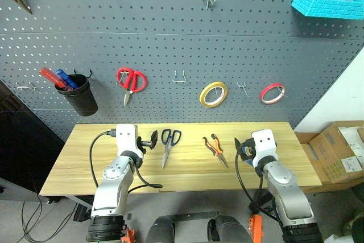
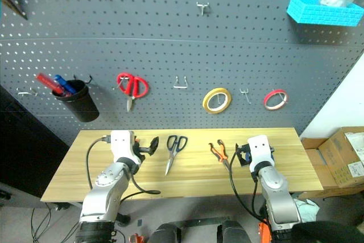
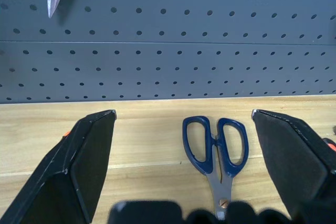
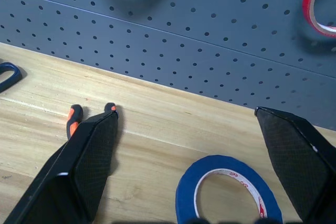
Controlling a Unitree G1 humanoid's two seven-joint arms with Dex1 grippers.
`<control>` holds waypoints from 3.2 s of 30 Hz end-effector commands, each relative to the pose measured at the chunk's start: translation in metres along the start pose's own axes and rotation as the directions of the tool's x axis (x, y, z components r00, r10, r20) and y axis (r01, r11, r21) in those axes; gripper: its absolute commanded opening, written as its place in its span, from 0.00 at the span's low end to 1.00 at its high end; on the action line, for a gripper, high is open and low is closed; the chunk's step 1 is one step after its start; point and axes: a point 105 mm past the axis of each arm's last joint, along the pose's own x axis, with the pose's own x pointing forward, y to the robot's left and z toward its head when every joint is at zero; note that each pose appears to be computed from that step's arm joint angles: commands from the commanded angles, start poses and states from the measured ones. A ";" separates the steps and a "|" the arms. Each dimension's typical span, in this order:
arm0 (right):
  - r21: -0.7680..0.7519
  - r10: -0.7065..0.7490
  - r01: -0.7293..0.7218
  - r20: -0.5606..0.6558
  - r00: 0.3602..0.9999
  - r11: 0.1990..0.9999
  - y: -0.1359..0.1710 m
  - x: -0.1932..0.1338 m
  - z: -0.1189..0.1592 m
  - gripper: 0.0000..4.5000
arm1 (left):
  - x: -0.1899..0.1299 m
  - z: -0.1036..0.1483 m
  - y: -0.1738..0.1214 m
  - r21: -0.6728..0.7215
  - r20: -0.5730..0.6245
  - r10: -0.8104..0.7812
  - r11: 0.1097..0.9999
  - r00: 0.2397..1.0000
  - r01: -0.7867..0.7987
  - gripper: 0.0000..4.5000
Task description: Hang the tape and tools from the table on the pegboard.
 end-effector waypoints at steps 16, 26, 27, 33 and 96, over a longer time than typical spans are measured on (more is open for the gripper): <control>0.159 0.338 -0.301 -0.344 0.876 0.940 -0.011 0.028 -0.032 1.00 | -0.041 -0.007 -0.188 -0.211 -0.215 -0.850 0.521 0.481 0.827 0.99; 0.108 0.297 -0.278 -0.440 0.847 0.954 -0.032 0.041 -0.053 1.00 | -0.044 -0.026 -0.214 -0.232 -0.283 -0.870 0.470 0.404 0.851 0.99; 0.115 0.299 -0.277 -0.446 0.844 0.954 -0.032 0.042 -0.054 1.00 | -0.045 -0.027 -0.214 -0.236 -0.286 -0.871 0.469 0.400 0.851 0.99; 0.129 0.295 -0.266 -0.490 0.820 0.955 -0.035 0.044 -0.063 1.00 | -0.041 -0.030 -0.210 -0.231 -0.299 -0.860 0.485 0.413 0.843 0.99; -0.490 0.326 -0.116 0.367 0.871 0.864 -0.013 0.039 0.092 0.12 | -0.008 0.110 -0.165 -0.034 0.068 -0.866 0.494 0.495 0.869 1.00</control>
